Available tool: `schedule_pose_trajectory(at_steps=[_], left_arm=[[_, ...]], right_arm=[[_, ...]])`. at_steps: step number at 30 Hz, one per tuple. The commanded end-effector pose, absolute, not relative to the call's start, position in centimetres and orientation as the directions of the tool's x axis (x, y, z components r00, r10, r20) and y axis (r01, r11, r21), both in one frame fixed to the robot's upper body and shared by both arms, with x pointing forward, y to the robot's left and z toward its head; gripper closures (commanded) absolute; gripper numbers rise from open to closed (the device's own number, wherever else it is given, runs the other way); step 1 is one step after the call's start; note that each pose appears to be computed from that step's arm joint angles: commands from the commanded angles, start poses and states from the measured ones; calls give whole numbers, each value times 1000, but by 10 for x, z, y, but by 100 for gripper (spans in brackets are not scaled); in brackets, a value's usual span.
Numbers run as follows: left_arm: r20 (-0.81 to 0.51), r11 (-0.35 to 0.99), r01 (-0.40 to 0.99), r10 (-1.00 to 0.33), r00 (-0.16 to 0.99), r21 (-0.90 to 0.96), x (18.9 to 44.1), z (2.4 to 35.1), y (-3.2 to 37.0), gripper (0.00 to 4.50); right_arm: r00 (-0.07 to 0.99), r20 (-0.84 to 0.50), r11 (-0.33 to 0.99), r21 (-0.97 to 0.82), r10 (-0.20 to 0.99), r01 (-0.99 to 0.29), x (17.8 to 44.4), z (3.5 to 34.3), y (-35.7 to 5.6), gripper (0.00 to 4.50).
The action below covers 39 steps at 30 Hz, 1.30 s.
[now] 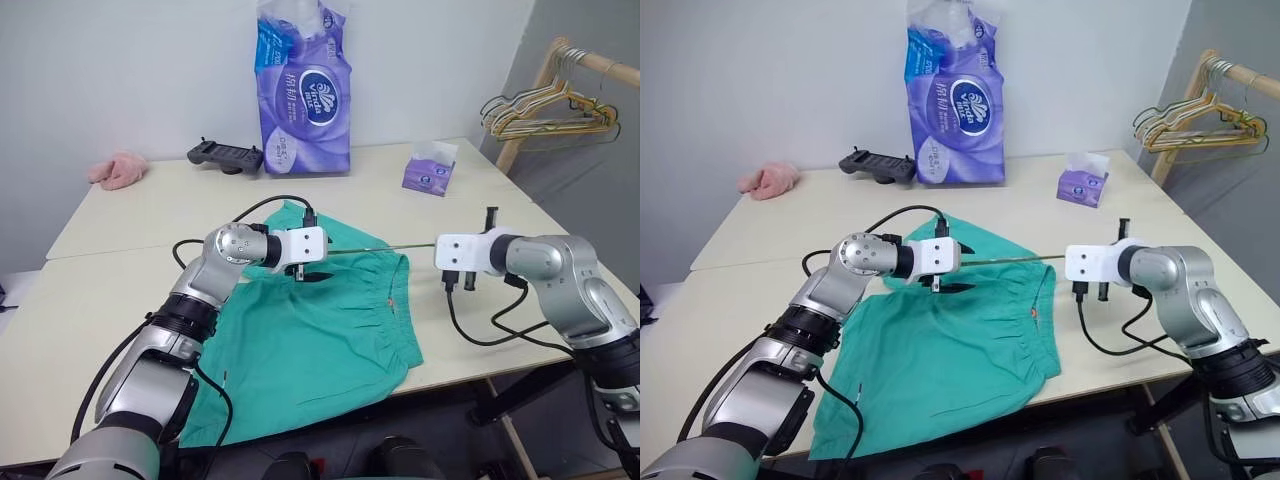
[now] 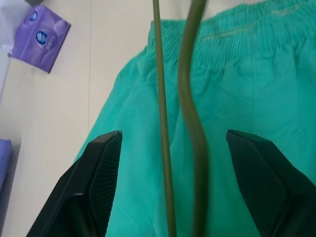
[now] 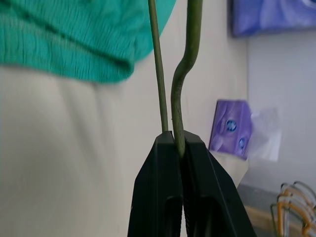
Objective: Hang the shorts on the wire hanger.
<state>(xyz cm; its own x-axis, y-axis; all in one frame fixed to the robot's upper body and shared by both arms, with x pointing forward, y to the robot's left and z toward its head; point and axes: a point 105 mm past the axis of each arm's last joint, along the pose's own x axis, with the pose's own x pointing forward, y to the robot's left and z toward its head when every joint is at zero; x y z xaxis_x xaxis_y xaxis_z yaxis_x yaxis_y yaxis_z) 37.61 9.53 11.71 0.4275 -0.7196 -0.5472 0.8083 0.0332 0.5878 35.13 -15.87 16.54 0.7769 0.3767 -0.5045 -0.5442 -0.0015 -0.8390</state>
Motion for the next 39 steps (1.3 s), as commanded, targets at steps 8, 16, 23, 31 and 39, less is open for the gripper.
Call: schedule_pose_trajectory(at_steps=[8, 16, 23, 31, 39], left_arm=[[-493, 46, 757, -732, 470, 652, 389, 140, 88, 308], [-487, 32, 756, -747, 452, 654, 387, 142, 85, 450], [-450, 34, 691, -736, 506, 722, 396, 148, 83, 450], [-413, 13, 616, -731, 543, 788, 402, 152, 84, 450], [-419, -56, 564, -730, 539, 824, 400, 148, 85, 450]], right_arm=[[786, -456, -20, -870, 418, -493, 342, 190, -141, 450], [782, -462, -9, -863, 419, -505, 342, 186, -143, 450], [741, -503, 7, -825, 445, -565, 335, 182, -140, 450], [657, -582, 17, -742, 480, -670, 316, 180, -142, 165], [712, -553, 28, -781, 432, -624, 335, 190, -149, 95]])
